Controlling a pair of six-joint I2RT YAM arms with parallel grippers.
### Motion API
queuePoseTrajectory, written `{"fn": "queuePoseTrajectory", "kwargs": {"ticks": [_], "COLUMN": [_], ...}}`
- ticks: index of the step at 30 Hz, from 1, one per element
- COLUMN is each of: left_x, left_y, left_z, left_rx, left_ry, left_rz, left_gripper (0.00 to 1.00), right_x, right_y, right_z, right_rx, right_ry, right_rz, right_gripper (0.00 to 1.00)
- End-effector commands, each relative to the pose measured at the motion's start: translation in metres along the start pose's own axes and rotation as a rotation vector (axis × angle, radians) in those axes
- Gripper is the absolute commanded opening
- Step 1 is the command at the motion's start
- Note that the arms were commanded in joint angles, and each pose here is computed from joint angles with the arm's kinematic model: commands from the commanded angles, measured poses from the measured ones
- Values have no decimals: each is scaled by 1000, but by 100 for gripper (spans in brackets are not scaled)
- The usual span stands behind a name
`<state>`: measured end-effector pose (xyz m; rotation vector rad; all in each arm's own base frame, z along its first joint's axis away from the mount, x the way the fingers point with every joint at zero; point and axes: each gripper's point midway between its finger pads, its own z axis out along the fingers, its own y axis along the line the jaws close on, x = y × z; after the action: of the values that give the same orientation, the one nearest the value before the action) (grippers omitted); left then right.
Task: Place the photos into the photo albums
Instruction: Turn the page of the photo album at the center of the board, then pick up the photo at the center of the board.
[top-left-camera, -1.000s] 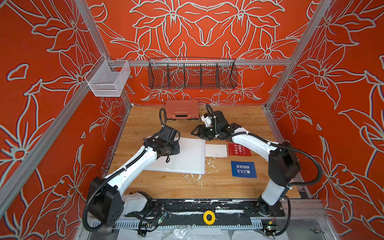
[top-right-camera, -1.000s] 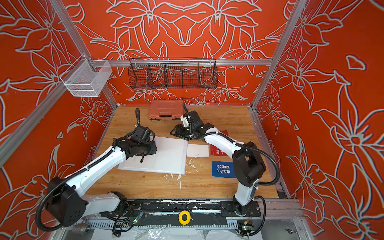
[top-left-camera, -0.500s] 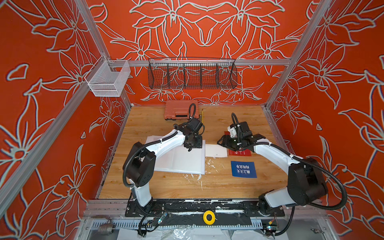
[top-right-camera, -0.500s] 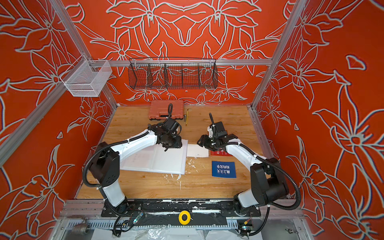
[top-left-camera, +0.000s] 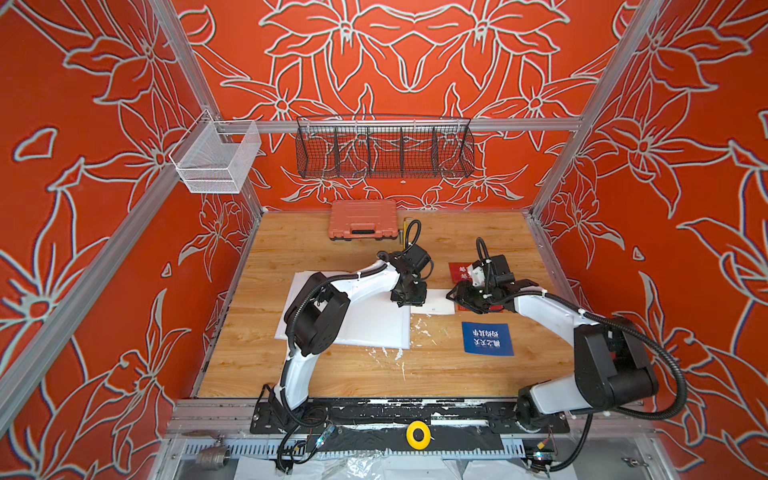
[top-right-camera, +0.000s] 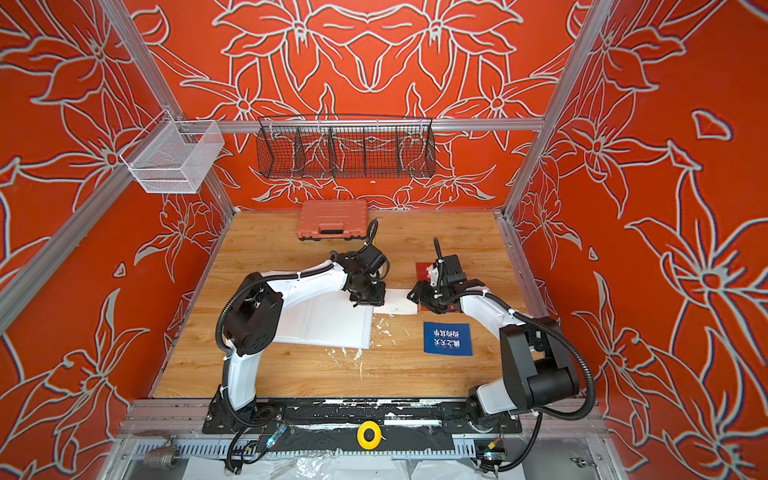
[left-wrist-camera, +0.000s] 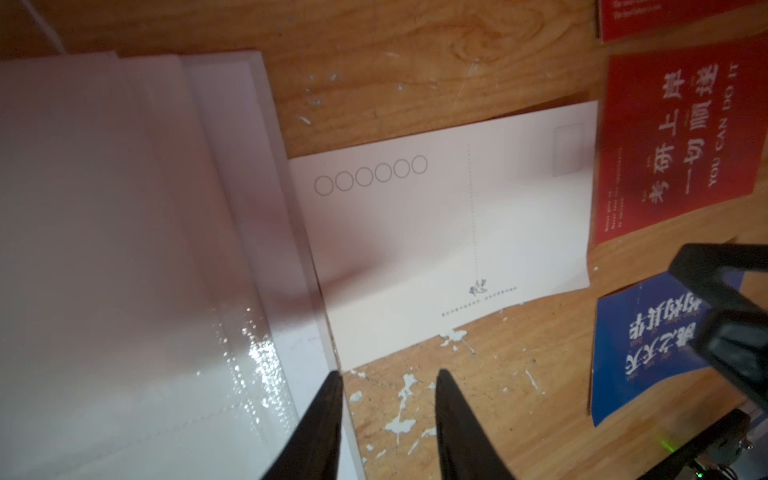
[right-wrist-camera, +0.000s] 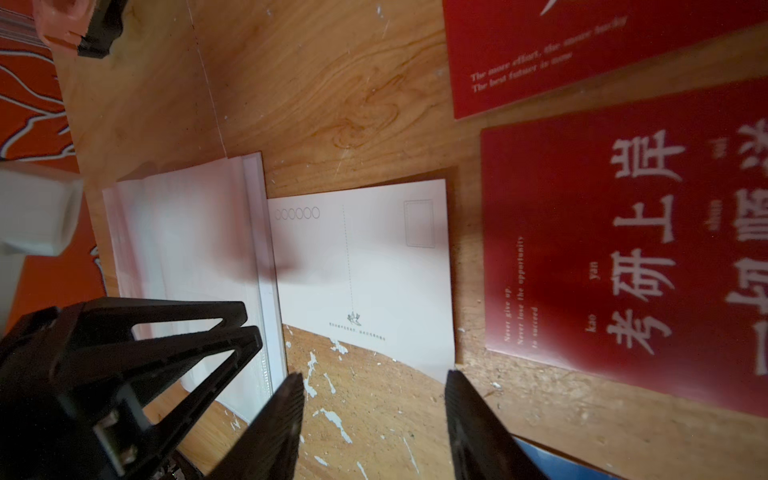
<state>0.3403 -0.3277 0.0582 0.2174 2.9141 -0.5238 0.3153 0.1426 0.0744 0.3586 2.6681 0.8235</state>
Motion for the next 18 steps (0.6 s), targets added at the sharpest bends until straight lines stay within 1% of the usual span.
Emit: {"fn": "queuePoseTrajectory", "kwargs": {"ticks": [1, 11, 18], "left_x": [-4, -4, 0], "left_y": [3, 14, 23], "left_z": [2, 15, 21], "left_rx": [-24, -89, -126], "left_ry": [4, 28, 43], "left_rz": [-9, -18, -22], "left_gripper": [35, 33, 33], "right_x": [1, 1, 0], "right_y": [2, -6, -12], "right_z": [5, 20, 23], "right_rx": [-37, -50, -40], "right_ry": [5, 20, 15], "right_rz": [-14, 0, -3], "right_gripper": [56, 53, 51]}}
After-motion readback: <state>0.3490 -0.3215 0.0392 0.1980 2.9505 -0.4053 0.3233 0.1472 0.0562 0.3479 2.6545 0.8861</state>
